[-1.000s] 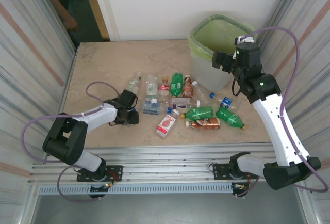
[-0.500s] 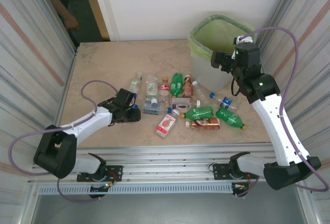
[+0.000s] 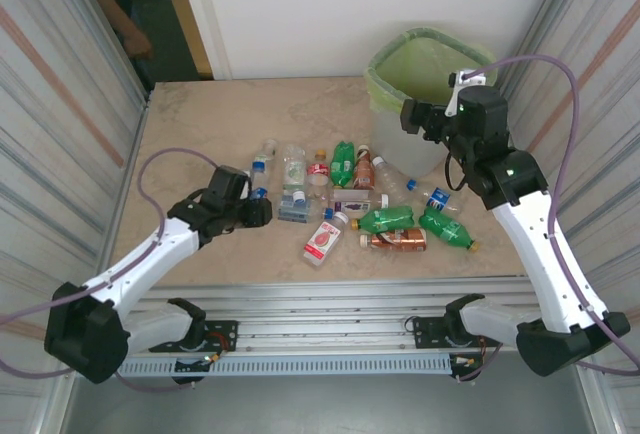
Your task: Put the plastic bottles in the bin
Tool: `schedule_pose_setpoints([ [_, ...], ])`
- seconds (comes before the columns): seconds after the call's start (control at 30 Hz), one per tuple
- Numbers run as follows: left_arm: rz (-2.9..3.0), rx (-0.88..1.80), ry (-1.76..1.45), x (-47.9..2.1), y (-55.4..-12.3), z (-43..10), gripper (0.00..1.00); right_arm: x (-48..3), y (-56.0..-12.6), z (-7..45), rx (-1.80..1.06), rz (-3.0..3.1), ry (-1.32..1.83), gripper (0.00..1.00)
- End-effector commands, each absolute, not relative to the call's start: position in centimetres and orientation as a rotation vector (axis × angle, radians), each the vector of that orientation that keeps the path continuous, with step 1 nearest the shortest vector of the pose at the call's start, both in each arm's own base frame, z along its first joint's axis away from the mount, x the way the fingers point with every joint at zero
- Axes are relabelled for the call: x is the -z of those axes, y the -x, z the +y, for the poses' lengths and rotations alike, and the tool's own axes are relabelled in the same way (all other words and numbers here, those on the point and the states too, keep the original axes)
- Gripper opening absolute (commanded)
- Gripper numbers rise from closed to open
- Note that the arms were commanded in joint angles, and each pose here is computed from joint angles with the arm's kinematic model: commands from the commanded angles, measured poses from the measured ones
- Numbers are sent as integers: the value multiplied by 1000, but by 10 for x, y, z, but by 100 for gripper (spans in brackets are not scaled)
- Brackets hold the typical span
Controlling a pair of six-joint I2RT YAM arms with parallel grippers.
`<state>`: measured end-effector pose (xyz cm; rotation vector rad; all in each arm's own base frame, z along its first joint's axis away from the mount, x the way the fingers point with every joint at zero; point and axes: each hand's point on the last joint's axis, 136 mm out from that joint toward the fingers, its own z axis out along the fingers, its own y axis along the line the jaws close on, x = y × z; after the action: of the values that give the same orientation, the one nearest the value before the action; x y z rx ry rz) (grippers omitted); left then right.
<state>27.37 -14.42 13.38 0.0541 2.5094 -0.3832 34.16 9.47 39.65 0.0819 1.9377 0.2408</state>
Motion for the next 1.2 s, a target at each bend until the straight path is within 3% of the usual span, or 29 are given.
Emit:
schedule_pose_setpoints([
  [0.0,2318,490,-140,-186,-287,-161,42,-407,-336,125,-399,1900,-25,98],
  [0.43,1893,753,-370,-281,-296,-206,39,-403,-335,256,-965,1901,234,99],
  [1.17,1766,846,-439,-310,-298,-224,39,-364,-323,391,-1300,2010,534,94],
])
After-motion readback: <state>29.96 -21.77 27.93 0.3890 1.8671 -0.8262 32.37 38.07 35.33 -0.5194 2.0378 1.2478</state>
